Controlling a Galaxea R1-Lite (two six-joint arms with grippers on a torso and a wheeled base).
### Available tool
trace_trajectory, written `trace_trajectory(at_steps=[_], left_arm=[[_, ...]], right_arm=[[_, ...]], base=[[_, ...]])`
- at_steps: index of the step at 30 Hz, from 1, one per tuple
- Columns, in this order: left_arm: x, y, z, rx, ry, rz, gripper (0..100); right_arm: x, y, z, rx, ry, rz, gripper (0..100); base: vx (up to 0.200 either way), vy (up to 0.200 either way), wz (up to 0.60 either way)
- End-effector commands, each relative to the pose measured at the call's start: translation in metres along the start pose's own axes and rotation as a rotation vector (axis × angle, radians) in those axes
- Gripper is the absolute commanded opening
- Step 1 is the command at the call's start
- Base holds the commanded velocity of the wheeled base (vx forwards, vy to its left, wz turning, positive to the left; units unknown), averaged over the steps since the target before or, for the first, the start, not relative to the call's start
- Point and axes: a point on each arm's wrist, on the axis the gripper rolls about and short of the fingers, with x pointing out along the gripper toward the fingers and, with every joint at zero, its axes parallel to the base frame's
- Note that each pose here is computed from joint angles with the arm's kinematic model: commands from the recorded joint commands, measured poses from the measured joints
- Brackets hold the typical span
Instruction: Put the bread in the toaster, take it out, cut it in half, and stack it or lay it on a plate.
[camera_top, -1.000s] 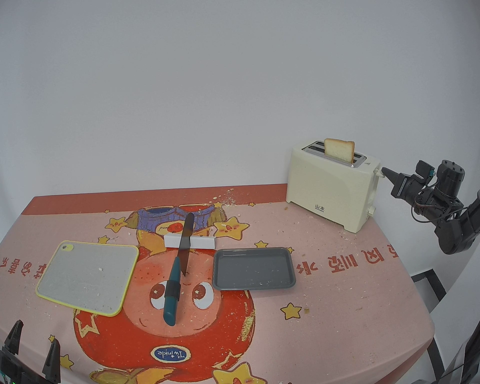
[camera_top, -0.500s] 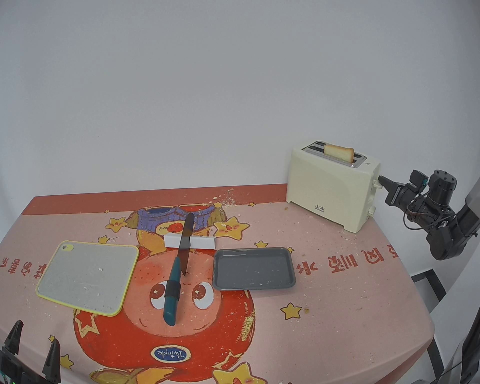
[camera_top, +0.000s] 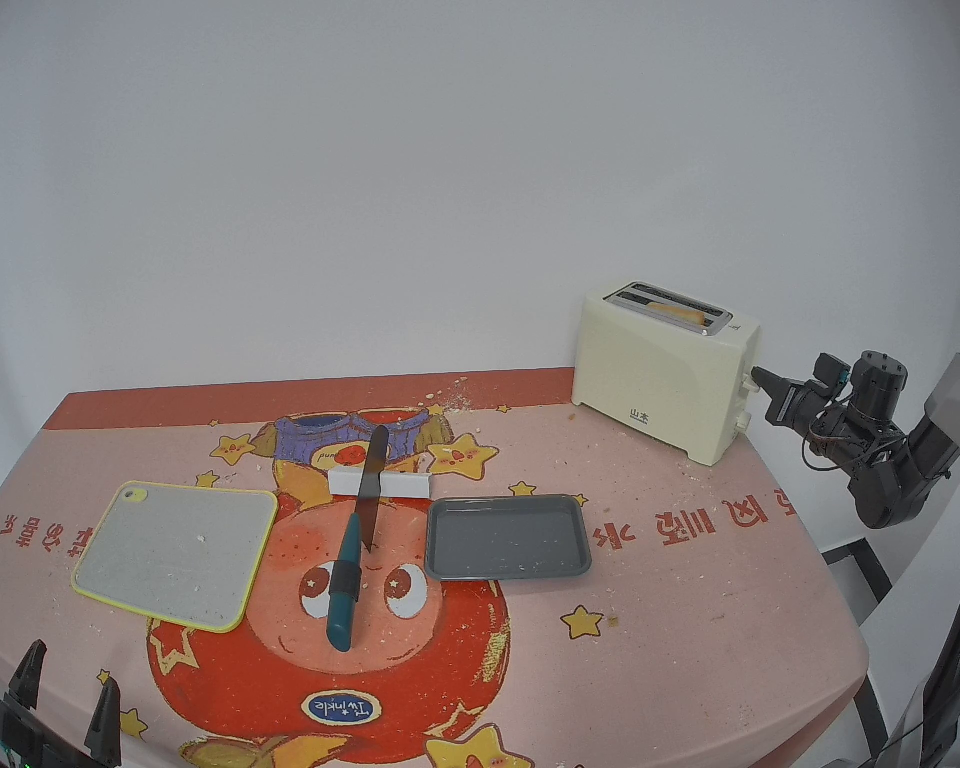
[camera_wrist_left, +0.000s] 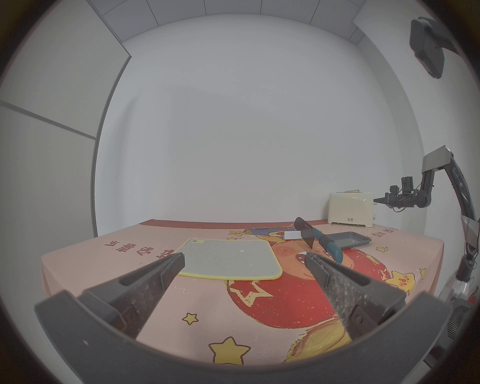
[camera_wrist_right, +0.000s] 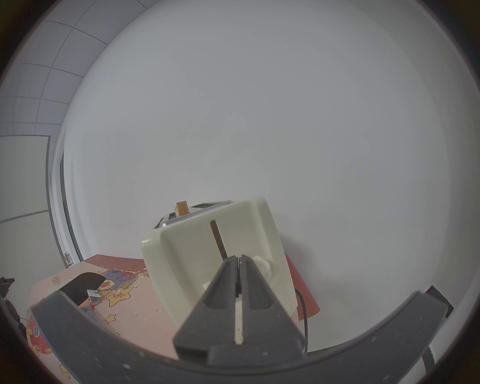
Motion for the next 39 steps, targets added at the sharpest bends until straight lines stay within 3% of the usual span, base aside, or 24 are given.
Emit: trace_trajectory(at_steps=[1,29,39], left_arm=[[0.0,0.0,-0.0052,0.0,0.001,0.0,100],[0.0,0.0,-0.0052,0.0,0.001,0.0,100],[0.0,0.0,-0.0052,0.0,0.001,0.0,100]], right_arm=[[0.0018,-0.0023,-0.0066,0.006,0.02,-0.004,0],[0.0025,-0.0035,-0.0147,0.009,0.044,-0.009,0],[0.0,-0.0003,-0.0063,-0.001,0.015,0.0,0]], base=[[0.0,0.0,0.0],[0.0,0.0,0.0],[0.0,0.0,0.0]])
